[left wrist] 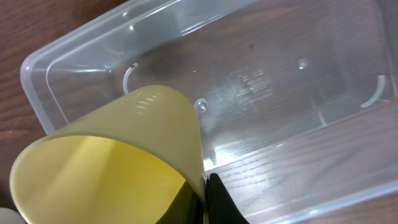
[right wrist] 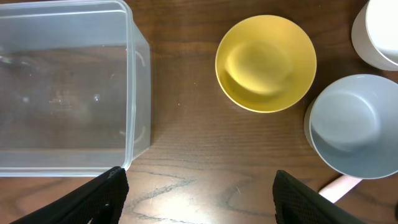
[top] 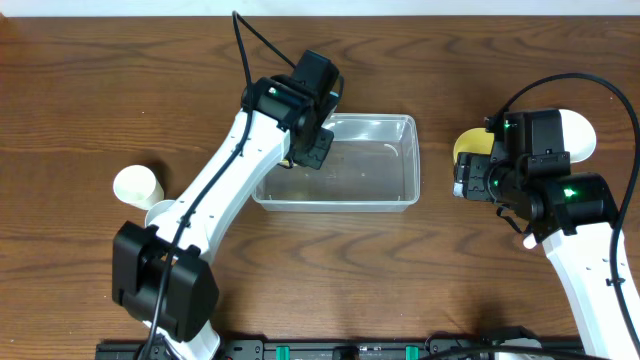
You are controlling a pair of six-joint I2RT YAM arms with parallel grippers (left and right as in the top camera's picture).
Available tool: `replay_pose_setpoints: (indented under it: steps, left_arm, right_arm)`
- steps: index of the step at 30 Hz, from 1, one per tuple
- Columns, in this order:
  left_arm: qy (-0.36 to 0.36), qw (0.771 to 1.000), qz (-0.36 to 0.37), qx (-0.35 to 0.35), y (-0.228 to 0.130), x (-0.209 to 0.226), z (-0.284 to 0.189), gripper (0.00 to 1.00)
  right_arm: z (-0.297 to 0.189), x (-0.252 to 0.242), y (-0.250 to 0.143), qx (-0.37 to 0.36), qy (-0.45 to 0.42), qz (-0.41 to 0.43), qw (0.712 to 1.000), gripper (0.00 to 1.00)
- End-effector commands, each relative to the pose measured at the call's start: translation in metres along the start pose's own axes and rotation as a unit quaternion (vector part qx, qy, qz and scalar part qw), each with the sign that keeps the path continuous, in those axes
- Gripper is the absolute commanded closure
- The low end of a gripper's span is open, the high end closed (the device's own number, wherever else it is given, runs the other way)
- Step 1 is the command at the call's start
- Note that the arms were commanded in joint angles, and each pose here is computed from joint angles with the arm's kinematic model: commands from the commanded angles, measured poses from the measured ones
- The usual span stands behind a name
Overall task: Pack container
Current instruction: 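Carry the yellow cup into the container's left corner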
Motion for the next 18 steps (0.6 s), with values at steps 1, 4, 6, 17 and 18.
replay_pose_setpoints:
  steps: [1, 4, 6, 17, 18]
  left_arm:
    - [-0.007, 1.0, -0.008, 0.012, -0.002, 0.011, 0.008, 0.94]
    - [-0.017, 0.999, -0.018, 0.02, -0.002, 0.018, 0.016, 0.94]
    - [-0.025, 0.999, -0.022, 0.025, -0.001, 0.021, 0.023, 0.94]
    - [-0.025, 0.998, -0.026, 0.053, 0.002, 0.029, 0.066, 0.94]
    - [-0.025, 0.998, -0.026, 0.057, 0.002, 0.028, 0.07, 0.94]
  right_arm:
    - [-0.001, -0.002, 0.003, -0.004, -0.004, 0.012, 1.0, 0.24]
    - [-0.001, -0.002, 0.003, -0.004, -0.004, 0.012, 1.0, 0.24]
    - [-0.001, -0.002, 0.003, -0.004, -0.004, 0.012, 1.0, 0.24]
    - [-0.001, -0.002, 0.003, -0.004, -0.004, 0.012, 1.0, 0.24]
    - [-0.001, -0.002, 0.003, -0.004, -0.004, 0.012, 1.0, 0.24]
Point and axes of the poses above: each gripper's point midway between its finger pads, its own z axis out along the fingers, its own x axis along the line the jaws close on, y = z × x, the point moved 3 cm from there along -z, back along the fingers, and after that the axes turned 3 degrees about z, right-handed, at the moved point
